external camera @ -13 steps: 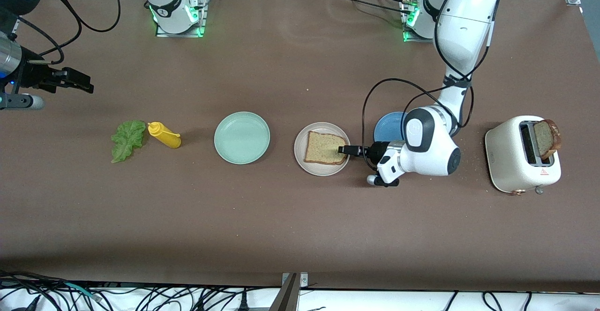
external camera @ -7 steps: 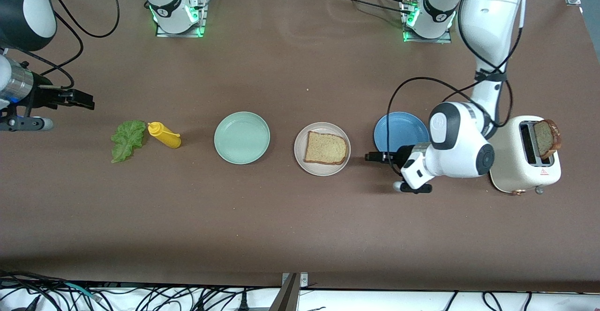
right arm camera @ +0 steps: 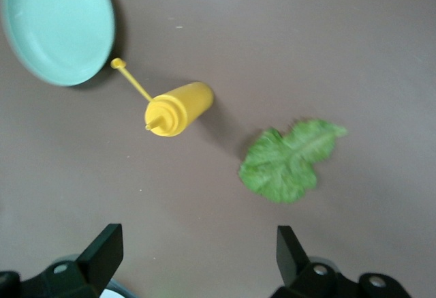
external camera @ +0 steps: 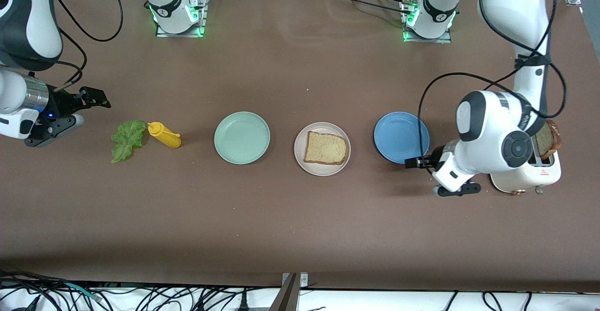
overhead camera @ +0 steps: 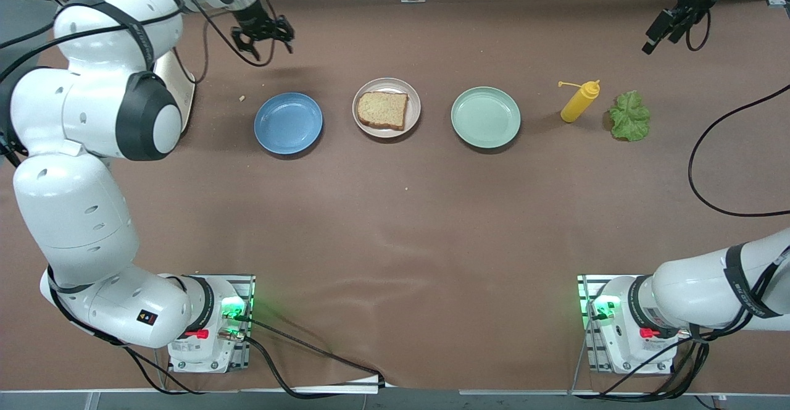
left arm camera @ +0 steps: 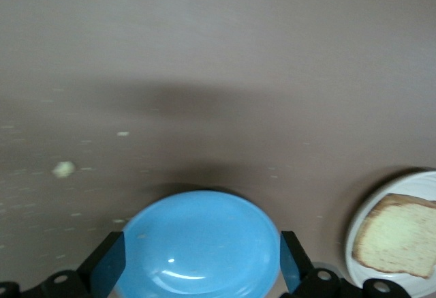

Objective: Make sandwich in beige plate with both arms
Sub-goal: 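Return the left gripper to the toaster while the right gripper nears mustard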

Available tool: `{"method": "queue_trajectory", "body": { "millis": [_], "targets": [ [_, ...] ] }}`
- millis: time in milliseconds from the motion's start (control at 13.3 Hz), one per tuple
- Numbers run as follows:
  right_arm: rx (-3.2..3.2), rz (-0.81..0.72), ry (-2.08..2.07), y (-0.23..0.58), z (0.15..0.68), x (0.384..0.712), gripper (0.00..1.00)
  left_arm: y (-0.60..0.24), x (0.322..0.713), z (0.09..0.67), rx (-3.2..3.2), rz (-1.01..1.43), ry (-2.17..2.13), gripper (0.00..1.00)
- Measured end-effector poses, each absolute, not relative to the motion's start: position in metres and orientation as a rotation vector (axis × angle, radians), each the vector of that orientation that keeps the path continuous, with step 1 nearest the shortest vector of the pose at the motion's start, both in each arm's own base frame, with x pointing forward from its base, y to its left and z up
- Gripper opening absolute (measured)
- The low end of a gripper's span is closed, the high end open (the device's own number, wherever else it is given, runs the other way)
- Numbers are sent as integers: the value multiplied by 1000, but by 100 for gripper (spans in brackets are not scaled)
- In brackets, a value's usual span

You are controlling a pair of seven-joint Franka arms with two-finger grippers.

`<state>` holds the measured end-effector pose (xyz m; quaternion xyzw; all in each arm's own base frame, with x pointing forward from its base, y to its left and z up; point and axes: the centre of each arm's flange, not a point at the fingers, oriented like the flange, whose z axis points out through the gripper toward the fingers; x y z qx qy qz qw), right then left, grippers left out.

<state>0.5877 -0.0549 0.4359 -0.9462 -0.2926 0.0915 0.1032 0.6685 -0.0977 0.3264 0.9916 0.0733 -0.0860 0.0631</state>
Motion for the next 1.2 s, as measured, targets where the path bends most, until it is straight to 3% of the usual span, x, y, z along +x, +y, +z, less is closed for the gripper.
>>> {"method": "queue_trajectory", "body": {
  "millis": [300,749,974,1199],
  "targets": [
    [-2505,139,-1077,-113,375,591,100,-41,666,363,3112,-238,239,100],
    [-2177,-93,-1321,-113,334,594,100,-8,666,380,3159,-206,171,100],
    [-2044,-154,-1346,-136,282,586,100,11,665,391,3152,-183,190,100],
    [-1858,-327,-1404,-141,238,581,100,9,664,407,3145,-145,181,100]
  ]
}}
